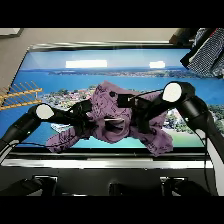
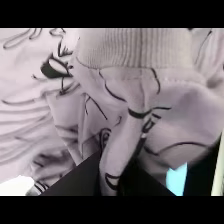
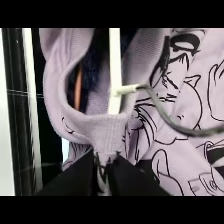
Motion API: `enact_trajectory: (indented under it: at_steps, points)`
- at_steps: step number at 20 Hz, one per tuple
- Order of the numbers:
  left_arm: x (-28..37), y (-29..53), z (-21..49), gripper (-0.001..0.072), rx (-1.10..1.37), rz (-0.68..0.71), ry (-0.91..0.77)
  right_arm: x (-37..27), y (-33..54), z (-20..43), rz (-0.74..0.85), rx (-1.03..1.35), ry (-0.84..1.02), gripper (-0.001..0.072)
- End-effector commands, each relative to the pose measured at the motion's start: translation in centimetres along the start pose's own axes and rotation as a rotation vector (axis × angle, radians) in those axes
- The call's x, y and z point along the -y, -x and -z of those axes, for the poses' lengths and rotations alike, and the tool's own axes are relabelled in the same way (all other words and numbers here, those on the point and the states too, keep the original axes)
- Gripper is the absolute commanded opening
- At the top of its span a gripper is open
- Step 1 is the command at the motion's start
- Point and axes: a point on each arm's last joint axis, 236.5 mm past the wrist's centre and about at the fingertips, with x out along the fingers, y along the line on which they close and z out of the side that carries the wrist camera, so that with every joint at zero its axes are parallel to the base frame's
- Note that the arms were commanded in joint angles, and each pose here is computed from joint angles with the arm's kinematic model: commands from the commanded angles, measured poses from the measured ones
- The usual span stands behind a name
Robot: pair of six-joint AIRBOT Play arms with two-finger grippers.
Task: Fold the clothes and pants, and hang the long-sleeved shirts on hangers.
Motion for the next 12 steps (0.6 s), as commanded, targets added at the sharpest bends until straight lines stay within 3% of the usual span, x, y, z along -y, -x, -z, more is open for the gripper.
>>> enact_trajectory:
  at_steps: [1, 2, 8, 10, 12]
  points:
    - [0.0, 0.5, -0.2, 0.0029, 0.002, -0.008, -0.022, 0.6, 2.3, 0.5, 0.107, -0.030, 0.014, 0.0296]
    - [0.0, 0.7, -0.4, 0.0029, 0.007, -0.014, -0.025, 1.2, 3.4, 0.4, 0.167, -0.026, -0.024, 0.0334]
    - [0.0, 2.5, -1.6, 0.0029, 0.040, -0.052, -0.052, 3.9, 11.9, 4.8, 0.431, 0.055, -0.300, 0.0344]
    - [0.1, 3.0, -1.9, 0.0029, 0.049, -0.062, -0.059, 5.1, 13.8, 7.5, 0.461, 0.136, -0.454, 0.0552]
    - [0.1, 3.4, -2.2, 0.0029, 0.057, -0.071, -0.065, 5.9, 13.7, 9.8, 0.429, 0.208, -0.556, 0.0570]
